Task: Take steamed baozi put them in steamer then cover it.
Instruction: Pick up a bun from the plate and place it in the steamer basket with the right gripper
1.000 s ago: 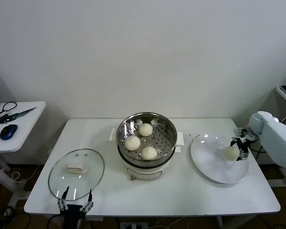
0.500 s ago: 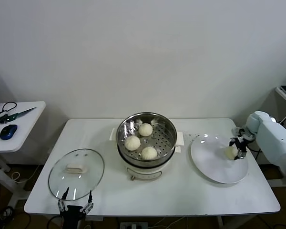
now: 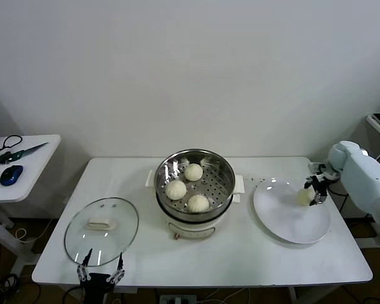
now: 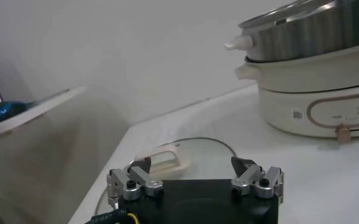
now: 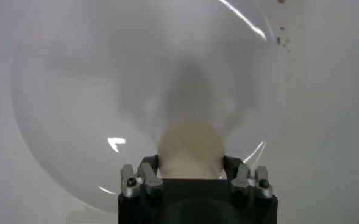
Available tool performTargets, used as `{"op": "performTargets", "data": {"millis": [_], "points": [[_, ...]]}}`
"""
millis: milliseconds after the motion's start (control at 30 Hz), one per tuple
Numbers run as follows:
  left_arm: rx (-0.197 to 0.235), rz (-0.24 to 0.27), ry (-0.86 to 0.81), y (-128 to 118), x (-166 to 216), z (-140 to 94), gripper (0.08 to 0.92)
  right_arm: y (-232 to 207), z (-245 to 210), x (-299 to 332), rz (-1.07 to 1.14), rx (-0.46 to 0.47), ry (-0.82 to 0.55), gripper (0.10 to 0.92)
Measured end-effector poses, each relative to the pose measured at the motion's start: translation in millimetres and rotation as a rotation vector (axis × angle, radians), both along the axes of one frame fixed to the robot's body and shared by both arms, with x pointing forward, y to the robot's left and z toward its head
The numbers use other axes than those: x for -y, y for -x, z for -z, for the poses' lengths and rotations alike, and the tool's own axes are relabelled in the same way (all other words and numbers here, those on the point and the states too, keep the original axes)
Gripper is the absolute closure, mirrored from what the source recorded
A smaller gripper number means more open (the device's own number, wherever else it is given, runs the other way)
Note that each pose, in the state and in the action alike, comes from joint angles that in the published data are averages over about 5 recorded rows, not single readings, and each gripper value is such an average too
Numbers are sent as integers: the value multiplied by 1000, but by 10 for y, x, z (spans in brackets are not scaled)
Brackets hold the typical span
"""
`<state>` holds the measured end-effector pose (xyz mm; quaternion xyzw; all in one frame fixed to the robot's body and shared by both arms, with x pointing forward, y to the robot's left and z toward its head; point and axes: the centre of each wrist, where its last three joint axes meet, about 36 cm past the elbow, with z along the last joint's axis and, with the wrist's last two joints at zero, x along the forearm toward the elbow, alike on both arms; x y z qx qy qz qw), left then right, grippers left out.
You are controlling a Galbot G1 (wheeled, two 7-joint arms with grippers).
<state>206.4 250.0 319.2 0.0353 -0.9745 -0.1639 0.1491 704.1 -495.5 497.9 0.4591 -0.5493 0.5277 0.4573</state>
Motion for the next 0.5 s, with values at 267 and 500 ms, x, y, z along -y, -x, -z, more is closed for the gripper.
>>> {"op": "performTargets", "data": {"millis": [267,500], "points": [[9,18,13,33,43,-27,177,-283,-879,-534,-41,98,-73,327],[22,36,22,40,80,-63,177,-389,-1626,-1283,-103,154,-150,327]]}}
